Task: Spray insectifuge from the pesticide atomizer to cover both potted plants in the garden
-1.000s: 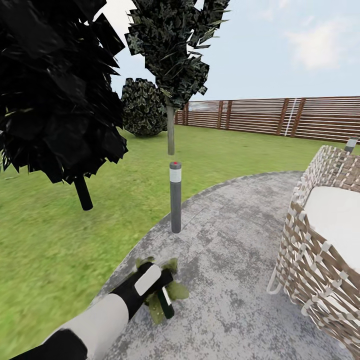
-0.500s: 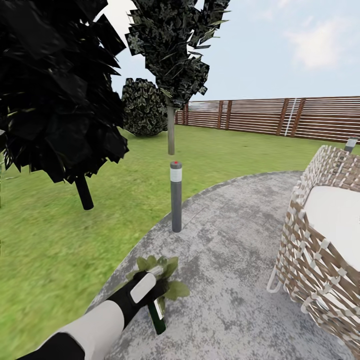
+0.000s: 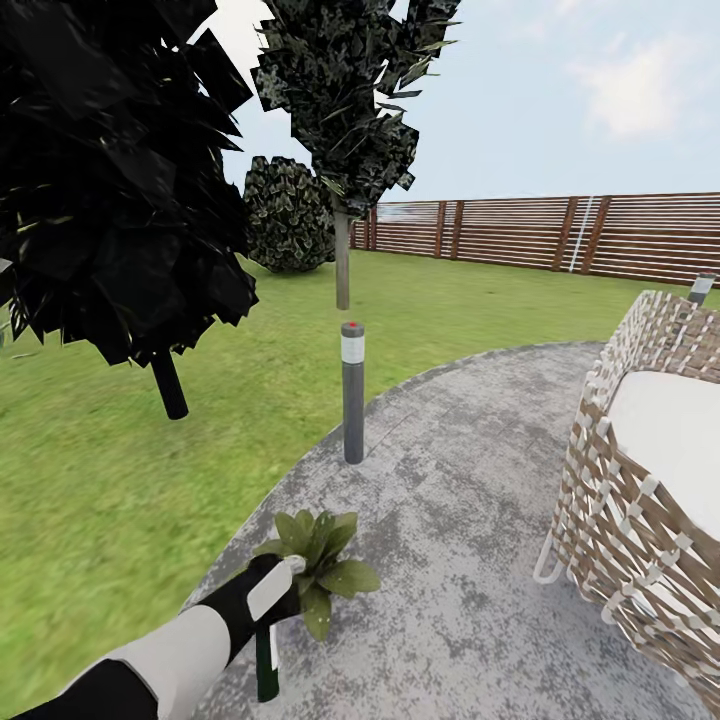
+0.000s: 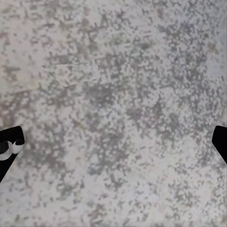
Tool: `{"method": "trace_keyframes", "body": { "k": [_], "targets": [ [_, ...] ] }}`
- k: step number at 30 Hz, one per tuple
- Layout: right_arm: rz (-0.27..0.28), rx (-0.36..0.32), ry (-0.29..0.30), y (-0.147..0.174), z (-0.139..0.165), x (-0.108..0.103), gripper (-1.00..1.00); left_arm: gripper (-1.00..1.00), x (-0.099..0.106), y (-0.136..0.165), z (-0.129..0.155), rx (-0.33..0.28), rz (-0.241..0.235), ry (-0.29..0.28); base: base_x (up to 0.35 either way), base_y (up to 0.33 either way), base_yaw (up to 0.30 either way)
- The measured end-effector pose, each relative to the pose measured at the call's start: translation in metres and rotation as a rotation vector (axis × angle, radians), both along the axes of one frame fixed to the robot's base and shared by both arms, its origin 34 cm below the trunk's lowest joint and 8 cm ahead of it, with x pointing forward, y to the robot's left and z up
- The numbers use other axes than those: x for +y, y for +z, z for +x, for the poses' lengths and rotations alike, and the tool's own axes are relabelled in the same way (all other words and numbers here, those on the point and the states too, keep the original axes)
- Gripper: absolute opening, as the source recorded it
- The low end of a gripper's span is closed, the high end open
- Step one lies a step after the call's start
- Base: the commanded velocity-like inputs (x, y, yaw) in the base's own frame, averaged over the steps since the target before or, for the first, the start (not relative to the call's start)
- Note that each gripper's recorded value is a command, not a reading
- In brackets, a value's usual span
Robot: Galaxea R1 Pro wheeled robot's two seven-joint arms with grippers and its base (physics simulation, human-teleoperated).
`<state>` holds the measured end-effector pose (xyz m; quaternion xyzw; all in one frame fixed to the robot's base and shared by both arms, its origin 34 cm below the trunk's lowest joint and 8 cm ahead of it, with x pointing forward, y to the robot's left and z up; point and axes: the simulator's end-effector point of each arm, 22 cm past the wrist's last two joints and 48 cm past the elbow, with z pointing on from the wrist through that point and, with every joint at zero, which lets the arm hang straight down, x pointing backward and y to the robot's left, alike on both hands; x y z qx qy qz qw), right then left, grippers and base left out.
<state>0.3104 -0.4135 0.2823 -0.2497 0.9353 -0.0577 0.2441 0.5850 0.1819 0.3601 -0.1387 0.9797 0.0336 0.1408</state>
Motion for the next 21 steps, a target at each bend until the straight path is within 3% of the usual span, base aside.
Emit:
{"method": "trace_keyframes", "body": {
  "k": [3,5,8,11,15,19,21],
  "targets": [
    [0.003,-0.004,0.002,0.000,0.001,0.001,1.00,-1.00,0.001,0.006,0.004,0.014,0.057,-0.107,0.000,0.000,0.000],
    [0.013,-0.028,0.013,0.003,0.005,0.004,1.00,-1.00,-0.020,0.026,0.003,0.113,0.083,-0.262,0.000,0.000,0.000],
    [0.013,-0.029,0.014,0.003,0.005,0.004,1.00,-1.00,-0.009,0.034,0.011,0.110,0.170,-0.317,0.000,0.000,0.000],
    [0.017,-0.036,0.018,0.004,0.006,0.005,1.00,-1.00,-0.002,0.034,0.013,0.100,0.218,-0.343,0.000,0.000,0.000],
    [0.023,-0.050,0.024,0.006,0.008,0.007,1.00,-1.00,0.009,0.030,0.012,0.093,0.243,-0.344,0.000,0.000,0.000],
    [0.024,-0.053,0.025,0.006,0.009,0.007,1.00,-1.00,0.025,0.014,-0.001,0.109,0.248,-0.324,0.000,0.000,0.000],
    [0.023,-0.053,0.027,0.006,0.009,0.007,1.00,-1.00,0.031,0.002,-0.011,0.120,0.221,-0.314,0.000,0.000,0.000]
  ]
}}
